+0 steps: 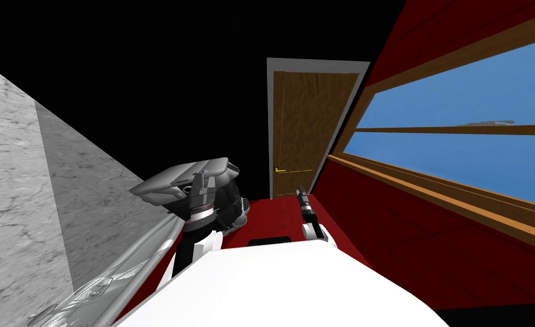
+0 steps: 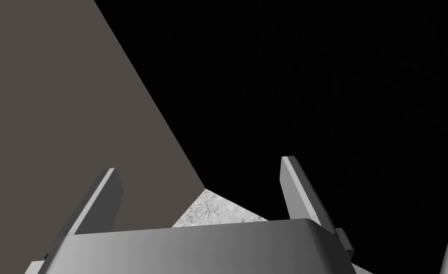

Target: Pull the door open

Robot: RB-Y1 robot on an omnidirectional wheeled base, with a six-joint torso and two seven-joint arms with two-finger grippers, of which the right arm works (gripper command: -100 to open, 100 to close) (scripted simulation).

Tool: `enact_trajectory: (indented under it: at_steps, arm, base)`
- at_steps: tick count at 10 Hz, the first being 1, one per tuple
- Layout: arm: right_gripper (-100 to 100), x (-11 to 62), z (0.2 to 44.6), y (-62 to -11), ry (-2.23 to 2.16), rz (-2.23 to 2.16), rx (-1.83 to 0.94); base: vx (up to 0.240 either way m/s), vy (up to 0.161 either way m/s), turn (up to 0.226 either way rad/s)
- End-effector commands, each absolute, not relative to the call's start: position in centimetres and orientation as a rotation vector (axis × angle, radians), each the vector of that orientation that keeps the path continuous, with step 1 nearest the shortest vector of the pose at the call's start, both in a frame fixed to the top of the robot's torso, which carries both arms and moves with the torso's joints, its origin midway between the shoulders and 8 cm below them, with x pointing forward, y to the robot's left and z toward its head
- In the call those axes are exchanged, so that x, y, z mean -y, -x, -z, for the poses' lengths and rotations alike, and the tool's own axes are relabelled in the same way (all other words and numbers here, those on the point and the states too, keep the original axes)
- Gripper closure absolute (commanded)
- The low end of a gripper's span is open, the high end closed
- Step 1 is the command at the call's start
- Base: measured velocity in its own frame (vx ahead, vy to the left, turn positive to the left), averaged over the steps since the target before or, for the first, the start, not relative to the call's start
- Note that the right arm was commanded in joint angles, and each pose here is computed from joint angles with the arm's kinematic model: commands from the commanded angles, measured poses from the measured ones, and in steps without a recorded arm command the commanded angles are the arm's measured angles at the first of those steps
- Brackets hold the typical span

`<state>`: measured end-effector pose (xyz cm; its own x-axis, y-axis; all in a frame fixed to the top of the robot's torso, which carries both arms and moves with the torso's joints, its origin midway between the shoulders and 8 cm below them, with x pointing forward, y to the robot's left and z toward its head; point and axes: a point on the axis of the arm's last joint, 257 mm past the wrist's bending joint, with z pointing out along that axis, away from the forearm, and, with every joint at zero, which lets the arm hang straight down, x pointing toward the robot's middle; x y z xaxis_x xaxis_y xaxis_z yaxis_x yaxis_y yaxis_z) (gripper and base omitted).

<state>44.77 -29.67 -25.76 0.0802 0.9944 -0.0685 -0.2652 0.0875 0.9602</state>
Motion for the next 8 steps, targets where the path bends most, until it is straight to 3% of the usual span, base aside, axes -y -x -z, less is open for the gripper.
enact_trajectory:
  at_steps: [1, 8]
  arm:
    - [-100, 30.0, 26.9, -45.1, -1.006, -1.209, -1.006]
    - [-100, 30.4, 30.8, -45.6, -1.081, -1.18, -1.043]
  base:
    - [0.092, -0.052, 0.069]
    - [0.079, -0.041, 0.064]
